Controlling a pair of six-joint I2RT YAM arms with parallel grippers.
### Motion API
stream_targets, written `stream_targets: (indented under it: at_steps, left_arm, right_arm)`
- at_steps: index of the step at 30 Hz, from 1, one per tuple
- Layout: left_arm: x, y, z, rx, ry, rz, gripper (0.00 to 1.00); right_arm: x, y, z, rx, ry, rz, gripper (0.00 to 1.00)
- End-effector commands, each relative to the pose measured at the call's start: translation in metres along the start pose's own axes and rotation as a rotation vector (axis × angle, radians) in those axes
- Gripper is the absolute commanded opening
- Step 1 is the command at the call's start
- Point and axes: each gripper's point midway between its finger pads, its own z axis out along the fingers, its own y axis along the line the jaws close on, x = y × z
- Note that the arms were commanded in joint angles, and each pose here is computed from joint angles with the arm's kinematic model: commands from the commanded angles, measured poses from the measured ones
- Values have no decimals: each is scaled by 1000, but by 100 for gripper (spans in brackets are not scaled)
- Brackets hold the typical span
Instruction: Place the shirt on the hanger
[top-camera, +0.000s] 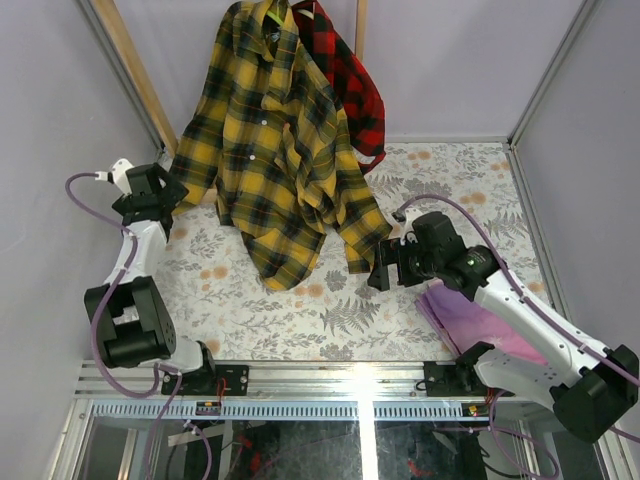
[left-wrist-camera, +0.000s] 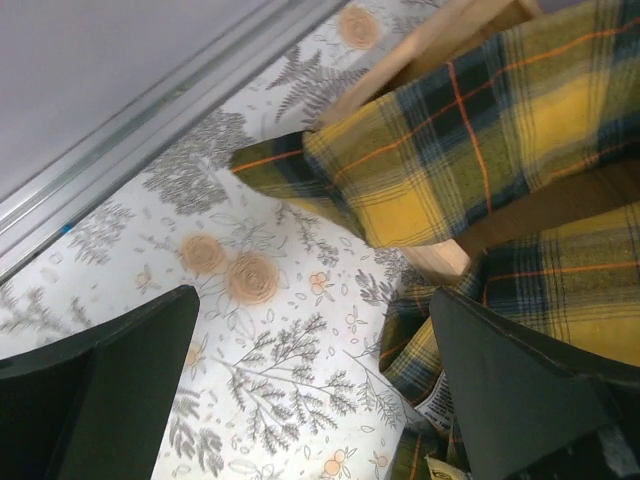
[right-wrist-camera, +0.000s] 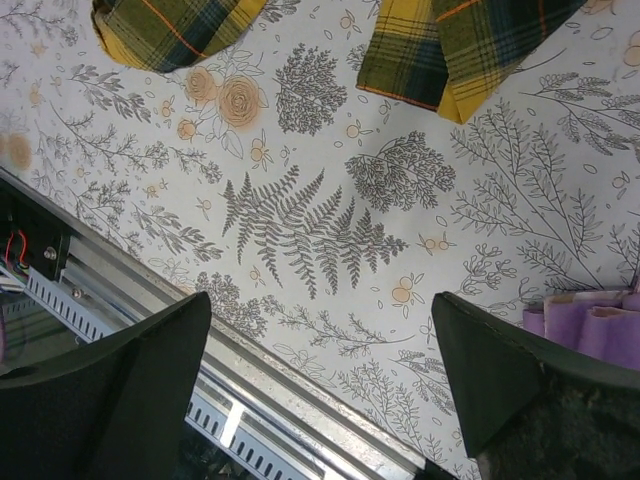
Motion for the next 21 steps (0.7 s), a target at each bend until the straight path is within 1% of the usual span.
stream_targets:
  at_steps: [1,5,8,16,19,21]
  left_arm:
    - [-21,-19,26,142,-94,59,100]
    - [-21,-8,54,127,-88,94,99]
    - [-18,-3,72,129,-91,90,99]
    - [-11,-14,108,212,-57,121,98]
    - [-7,-16,121,237,-24,126,92]
    - [-5,-15,129,248,1,115,82]
  right_arm:
    - [-7,13,5,-71,-11,-5,99]
    - [-6,15,9,-84,12,-22,100]
    - [-4,14,12,-85,28,-27,99]
    - [-2,12,19,-78,67,-35,99]
    - [-2,12,21,-77,76,-33,100]
    - [-1,12,21,-77,80,-31,100]
